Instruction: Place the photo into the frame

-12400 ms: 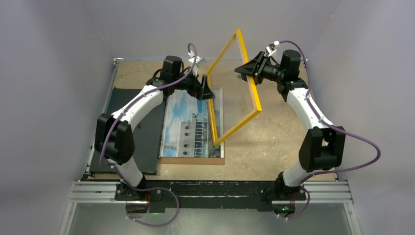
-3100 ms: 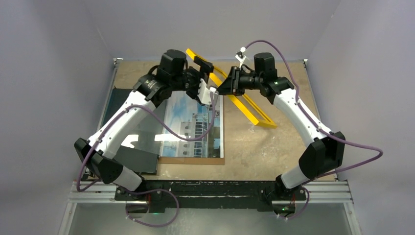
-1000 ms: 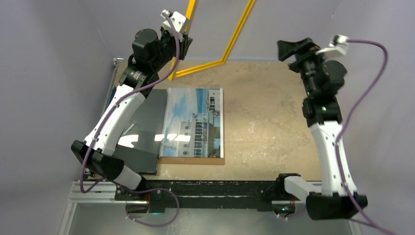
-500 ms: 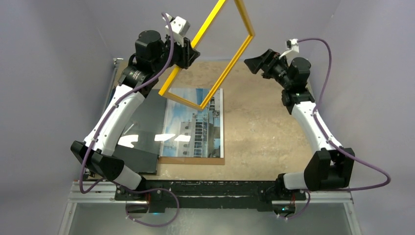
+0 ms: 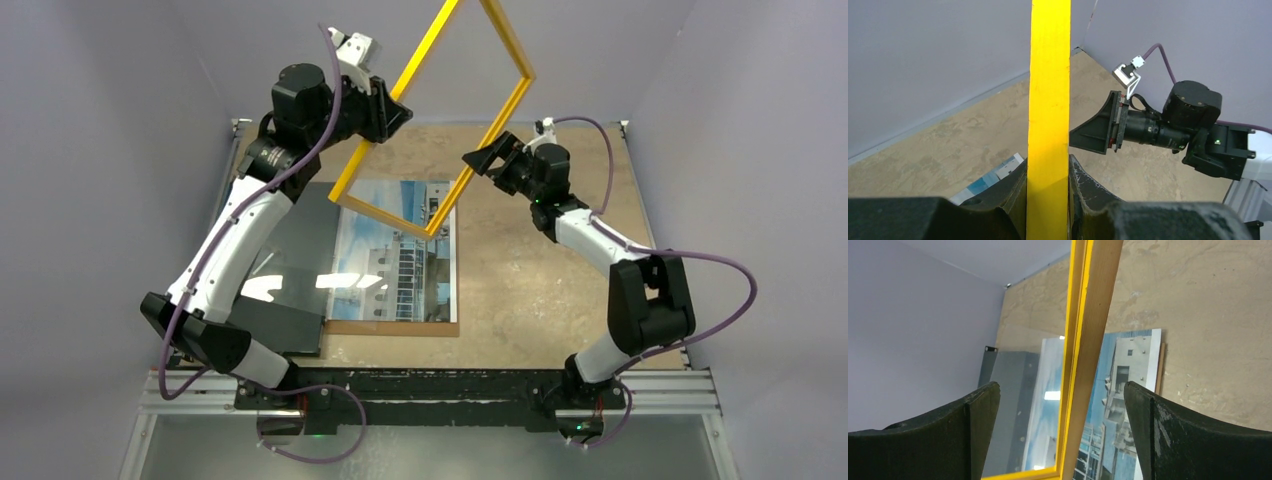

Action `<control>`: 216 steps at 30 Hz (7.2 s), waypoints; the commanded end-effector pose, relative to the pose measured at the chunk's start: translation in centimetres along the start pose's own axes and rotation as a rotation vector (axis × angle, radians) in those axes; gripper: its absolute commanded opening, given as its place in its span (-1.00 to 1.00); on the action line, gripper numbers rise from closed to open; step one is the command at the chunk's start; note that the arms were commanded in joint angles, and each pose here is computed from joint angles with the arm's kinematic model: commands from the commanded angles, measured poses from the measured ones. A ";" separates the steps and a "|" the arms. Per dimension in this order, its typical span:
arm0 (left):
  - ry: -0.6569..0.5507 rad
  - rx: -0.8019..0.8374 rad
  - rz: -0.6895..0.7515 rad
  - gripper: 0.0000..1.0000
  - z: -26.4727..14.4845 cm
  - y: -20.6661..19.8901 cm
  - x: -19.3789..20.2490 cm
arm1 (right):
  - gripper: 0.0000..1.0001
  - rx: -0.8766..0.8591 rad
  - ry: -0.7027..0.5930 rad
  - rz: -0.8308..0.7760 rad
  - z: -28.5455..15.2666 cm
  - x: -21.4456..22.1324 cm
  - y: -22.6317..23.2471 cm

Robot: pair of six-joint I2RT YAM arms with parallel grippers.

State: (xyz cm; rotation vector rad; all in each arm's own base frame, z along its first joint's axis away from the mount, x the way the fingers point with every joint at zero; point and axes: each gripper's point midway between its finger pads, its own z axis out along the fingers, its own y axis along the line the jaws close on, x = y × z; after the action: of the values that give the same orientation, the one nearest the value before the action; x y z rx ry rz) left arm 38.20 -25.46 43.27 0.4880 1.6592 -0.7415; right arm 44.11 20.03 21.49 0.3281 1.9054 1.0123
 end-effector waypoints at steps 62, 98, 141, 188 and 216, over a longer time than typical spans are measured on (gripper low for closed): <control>0.566 -0.072 0.198 0.74 -1.8 9.3 23.4 | -1.00 0.928 0.390 -0.379 -13.1 -0.6 -18.7; 0.750 -0.564 0.098 0.99 -11.9 29.7 18.8 | 0.98 0.048 0.068 -0.237 0.2 -1.4 6.0; 0.945 -0.193 -0.376 -0.01 -15.7 30.7 31.6 | 0.98 0.112 0.628 -0.135 5.2 24.7 0.3; 0.545 -0.094 -0.285 -1.00 -13.2 23.5 16.2 | 0.98 -0.084 0.627 -0.080 4.5 22.7 5.7; 0.393 -0.243 -0.333 -1.00 -15.5 21.9 9.6 | 0.98 -0.227 0.622 0.104 7.3 27.4 6.3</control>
State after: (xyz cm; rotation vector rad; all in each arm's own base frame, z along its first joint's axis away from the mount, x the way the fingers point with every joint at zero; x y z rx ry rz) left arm 40.01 1.34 25.76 0.2035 2.3383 -0.6556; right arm 34.65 42.56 6.95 -0.0170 2.3299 1.4373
